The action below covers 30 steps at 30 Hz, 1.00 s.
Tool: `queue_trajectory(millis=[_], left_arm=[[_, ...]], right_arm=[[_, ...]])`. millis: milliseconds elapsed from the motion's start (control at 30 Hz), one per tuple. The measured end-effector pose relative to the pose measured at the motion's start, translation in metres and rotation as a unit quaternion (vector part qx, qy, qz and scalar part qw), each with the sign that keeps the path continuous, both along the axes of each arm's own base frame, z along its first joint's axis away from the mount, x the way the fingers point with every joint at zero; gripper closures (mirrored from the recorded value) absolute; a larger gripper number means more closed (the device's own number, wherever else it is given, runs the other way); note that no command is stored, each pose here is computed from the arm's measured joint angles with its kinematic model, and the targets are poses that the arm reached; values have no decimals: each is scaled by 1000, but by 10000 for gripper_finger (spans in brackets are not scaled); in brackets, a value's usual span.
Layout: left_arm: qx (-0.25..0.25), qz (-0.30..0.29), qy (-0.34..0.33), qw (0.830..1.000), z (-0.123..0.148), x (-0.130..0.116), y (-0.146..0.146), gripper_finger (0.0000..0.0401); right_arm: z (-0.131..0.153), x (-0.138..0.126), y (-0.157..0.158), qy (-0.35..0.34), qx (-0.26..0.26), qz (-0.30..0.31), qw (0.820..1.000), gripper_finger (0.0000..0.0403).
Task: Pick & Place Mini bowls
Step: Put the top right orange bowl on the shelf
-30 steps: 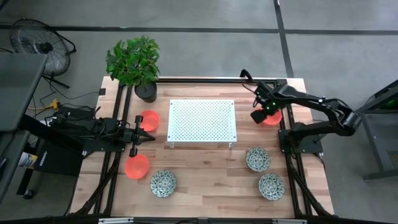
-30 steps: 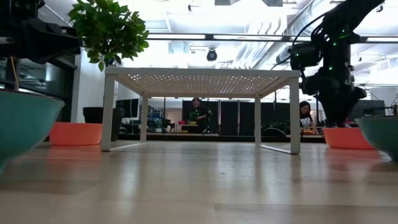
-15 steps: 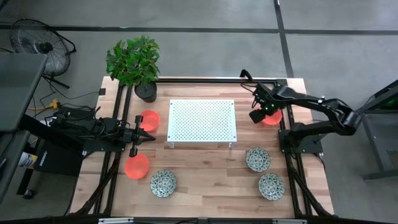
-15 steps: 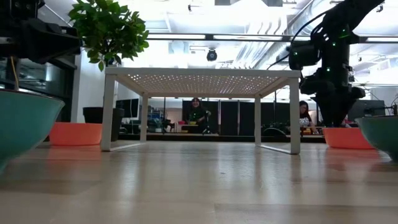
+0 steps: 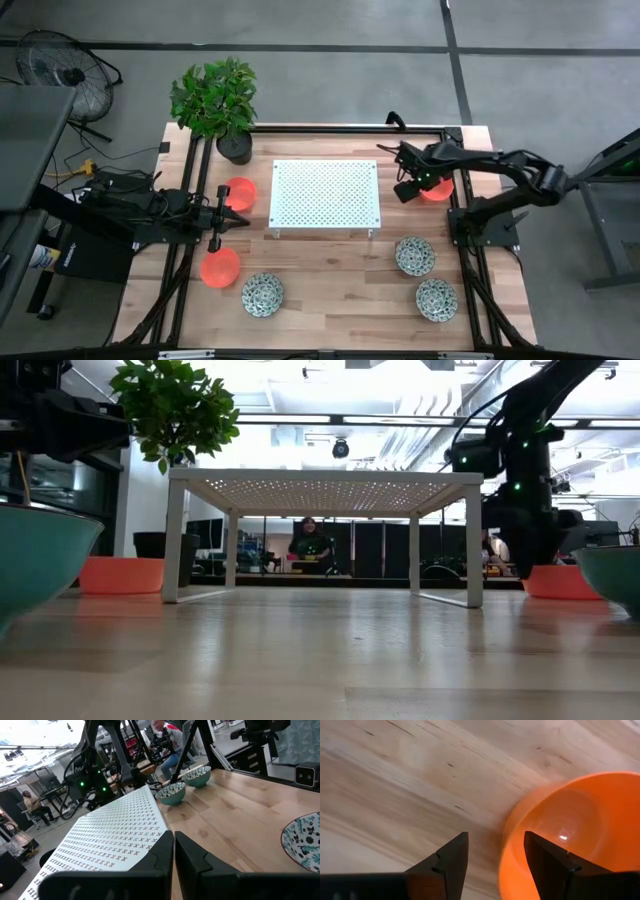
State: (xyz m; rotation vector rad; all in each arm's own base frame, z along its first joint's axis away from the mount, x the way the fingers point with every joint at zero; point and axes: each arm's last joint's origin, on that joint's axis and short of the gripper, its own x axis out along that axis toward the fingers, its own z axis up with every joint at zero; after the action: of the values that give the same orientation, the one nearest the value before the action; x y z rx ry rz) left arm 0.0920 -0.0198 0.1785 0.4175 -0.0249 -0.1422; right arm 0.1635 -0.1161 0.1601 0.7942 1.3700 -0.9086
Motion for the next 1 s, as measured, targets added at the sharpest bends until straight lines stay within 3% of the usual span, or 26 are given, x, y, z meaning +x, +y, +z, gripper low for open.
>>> queue_trajectory(millis=[467, 1000], left_arm=[[0, -2, 0, 1000, 0, 0, 0, 392], [0, -2, 0, 1000, 0, 0, 0, 392]], right_arm=[[2, 0, 0, -2, -5, 9, 1000, 227], [4, -3, 2, 10, 2, 22, 1000, 330]])
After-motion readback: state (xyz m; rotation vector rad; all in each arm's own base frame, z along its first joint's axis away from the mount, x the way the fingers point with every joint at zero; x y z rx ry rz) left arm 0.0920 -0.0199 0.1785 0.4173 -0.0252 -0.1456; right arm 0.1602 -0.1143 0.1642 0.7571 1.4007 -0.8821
